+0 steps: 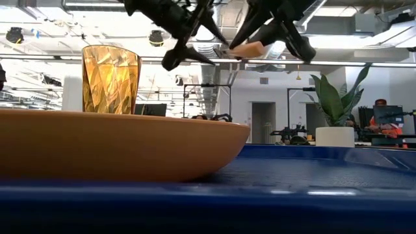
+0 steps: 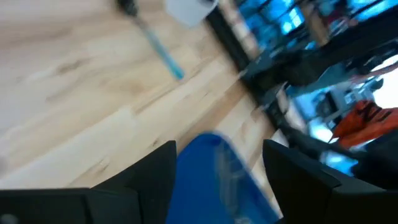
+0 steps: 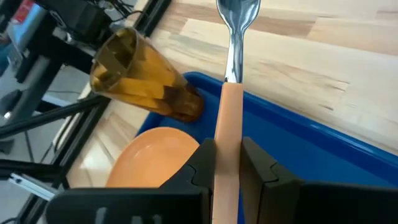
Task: Pick and place plate/cup/fork/spoon on tray
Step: Put the brown fork on the blue serving tray to the right of the orange plate
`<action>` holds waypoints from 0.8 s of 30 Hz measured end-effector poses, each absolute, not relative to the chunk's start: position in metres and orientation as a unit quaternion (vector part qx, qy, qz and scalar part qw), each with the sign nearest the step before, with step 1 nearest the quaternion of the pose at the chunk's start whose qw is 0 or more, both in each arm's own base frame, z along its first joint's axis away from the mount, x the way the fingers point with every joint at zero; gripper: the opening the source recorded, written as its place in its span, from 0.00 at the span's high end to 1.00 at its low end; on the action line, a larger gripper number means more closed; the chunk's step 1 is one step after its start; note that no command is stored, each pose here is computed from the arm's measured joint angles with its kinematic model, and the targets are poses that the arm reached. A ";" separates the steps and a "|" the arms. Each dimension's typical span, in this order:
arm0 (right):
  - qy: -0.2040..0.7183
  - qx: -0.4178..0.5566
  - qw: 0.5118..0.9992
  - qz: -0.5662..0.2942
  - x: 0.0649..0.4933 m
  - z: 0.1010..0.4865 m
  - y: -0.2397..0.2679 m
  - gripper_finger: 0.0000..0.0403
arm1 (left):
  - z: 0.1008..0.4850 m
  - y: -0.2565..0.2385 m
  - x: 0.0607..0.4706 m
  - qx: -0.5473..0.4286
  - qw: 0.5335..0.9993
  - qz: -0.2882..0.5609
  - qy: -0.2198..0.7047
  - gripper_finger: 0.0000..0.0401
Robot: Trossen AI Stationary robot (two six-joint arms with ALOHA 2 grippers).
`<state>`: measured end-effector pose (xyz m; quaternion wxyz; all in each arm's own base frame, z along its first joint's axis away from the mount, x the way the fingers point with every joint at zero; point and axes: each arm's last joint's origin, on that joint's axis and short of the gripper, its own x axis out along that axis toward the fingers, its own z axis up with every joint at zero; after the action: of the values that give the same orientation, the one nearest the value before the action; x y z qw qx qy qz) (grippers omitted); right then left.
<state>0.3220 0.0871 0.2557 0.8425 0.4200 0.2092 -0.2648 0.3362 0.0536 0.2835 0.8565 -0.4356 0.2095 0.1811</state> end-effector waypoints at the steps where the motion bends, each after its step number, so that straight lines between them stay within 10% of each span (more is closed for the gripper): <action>1: 0.207 0.421 0.843 -0.264 0.322 0.256 0.087 0.88 | 0.281 0.054 0.337 -0.437 0.855 0.179 0.216 0.46; 24: 0.213 0.414 0.838 -0.285 0.322 0.254 0.079 0.88 | 0.282 0.056 0.337 -0.419 0.864 0.181 0.212 0.76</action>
<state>0.3221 0.0789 0.2536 0.8383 0.4136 0.2127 -0.2845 0.3370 0.0556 0.2820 0.8641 -0.4189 0.2120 0.1814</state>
